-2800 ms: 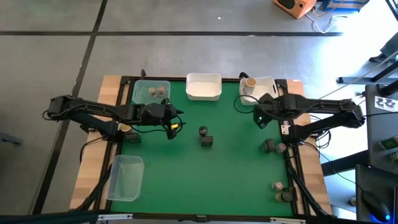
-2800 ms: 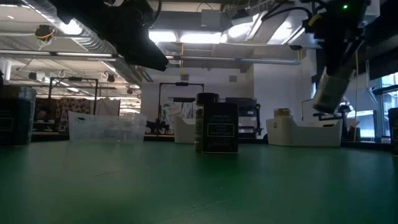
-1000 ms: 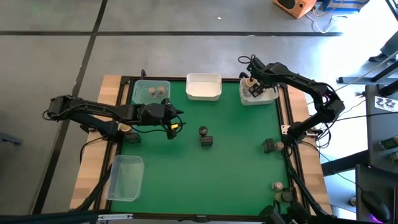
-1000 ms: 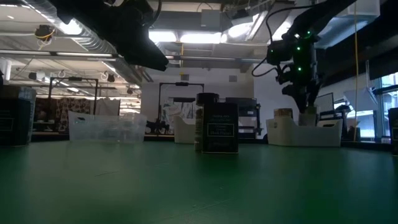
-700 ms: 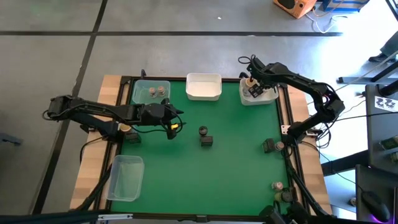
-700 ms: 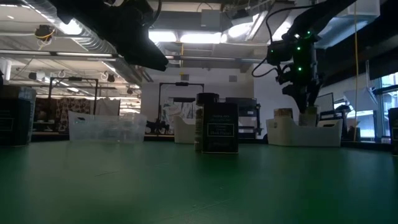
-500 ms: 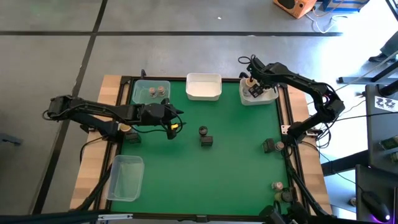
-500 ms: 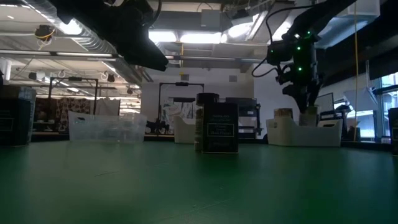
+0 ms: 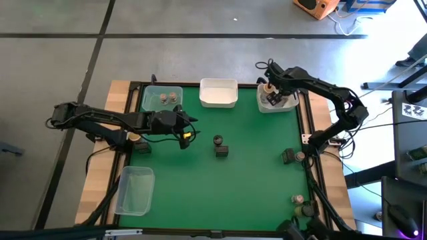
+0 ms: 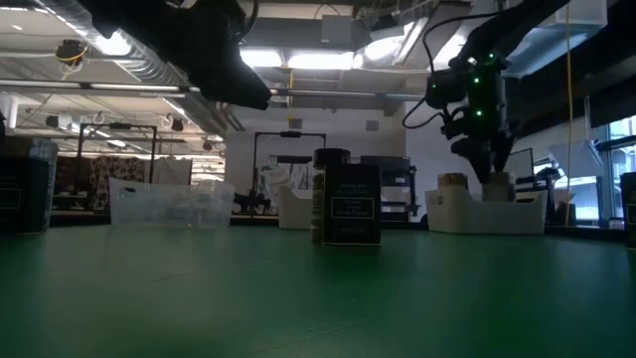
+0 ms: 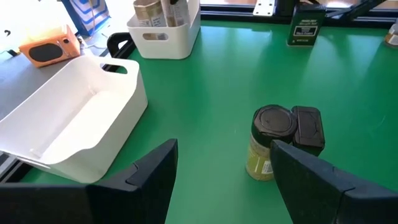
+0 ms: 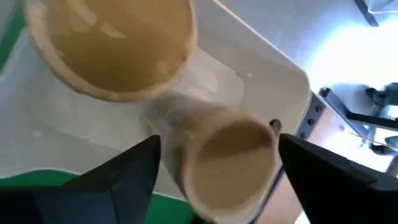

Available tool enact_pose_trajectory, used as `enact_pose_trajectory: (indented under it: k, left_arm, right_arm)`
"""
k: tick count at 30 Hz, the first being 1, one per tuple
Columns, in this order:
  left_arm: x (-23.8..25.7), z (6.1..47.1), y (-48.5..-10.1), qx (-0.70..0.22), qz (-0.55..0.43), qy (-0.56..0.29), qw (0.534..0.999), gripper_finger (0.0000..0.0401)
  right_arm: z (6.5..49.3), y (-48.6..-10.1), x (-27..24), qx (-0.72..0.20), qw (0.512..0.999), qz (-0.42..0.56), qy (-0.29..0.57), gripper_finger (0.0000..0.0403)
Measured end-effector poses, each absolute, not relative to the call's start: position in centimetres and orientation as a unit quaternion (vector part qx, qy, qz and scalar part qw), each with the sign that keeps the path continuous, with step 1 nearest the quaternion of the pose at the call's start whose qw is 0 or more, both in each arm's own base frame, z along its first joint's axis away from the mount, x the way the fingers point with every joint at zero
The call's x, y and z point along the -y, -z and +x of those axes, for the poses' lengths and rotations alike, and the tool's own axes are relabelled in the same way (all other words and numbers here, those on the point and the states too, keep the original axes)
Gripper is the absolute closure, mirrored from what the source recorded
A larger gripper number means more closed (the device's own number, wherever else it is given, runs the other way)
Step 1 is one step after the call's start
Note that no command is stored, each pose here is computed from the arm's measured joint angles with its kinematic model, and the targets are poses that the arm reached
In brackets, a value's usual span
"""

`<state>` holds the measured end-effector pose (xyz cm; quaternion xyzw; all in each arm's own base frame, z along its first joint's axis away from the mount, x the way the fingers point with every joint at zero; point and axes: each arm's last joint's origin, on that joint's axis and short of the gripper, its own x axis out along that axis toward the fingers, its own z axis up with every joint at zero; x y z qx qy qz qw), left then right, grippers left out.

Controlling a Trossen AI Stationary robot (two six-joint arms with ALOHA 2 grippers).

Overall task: Sort spices by type
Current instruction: Put the right big brown seasoning bottle into the right white bin, then put the black seasoning bottle into the left white bin

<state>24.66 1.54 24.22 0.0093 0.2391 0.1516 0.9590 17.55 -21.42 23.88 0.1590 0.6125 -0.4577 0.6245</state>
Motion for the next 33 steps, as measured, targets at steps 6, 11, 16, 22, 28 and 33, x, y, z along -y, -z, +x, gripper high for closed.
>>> enact_pose_trajectory:
  k: [6, 11, 16, 22, 28, 33]
  left_arm:
    - [-1.5, 24.7, -24.2, -0.238, 0.010, -0.152, 0.959, 0.0162]
    - [-1.6, 24.7, -24.3, -0.238, 0.016, -0.150, 0.959, 0.0162]
    - [-1.6, 24.7, -24.2, -0.240, 0.018, -0.151, 0.959, 0.0162]
    - [-1.6, 24.8, -24.2, -0.240, 0.017, -0.151, 0.959, 0.0162]
    - [-1.5, 25.1, -23.7, -0.248, 0.019, -0.136, 0.959, 0.0162]
    - [-1.3, 25.9, -23.2, -0.246, 0.012, -0.098, 0.964, 0.0162]
  right_arm:
    - [17.6, -23.9, 21.5, -0.616, 0.625, 0.146, 0.457, 0.0020]
    - [17.3, -24.5, 21.3, -0.625, 0.616, 0.137, 0.460, 0.0005]
    - [17.9, -27.3, 20.1, -0.602, 0.635, 0.127, 0.467, 0.0011]
    - [19.1, -30.8, 16.5, -0.544, 0.699, 0.100, 0.452, 0.0012]
    - [20.3, -32.2, 12.1, -0.503, 0.760, 0.072, 0.405, 0.0013]
    - [21.7, -31.1, 9.1, -0.481, 0.803, 0.054, 0.347, 0.0013]
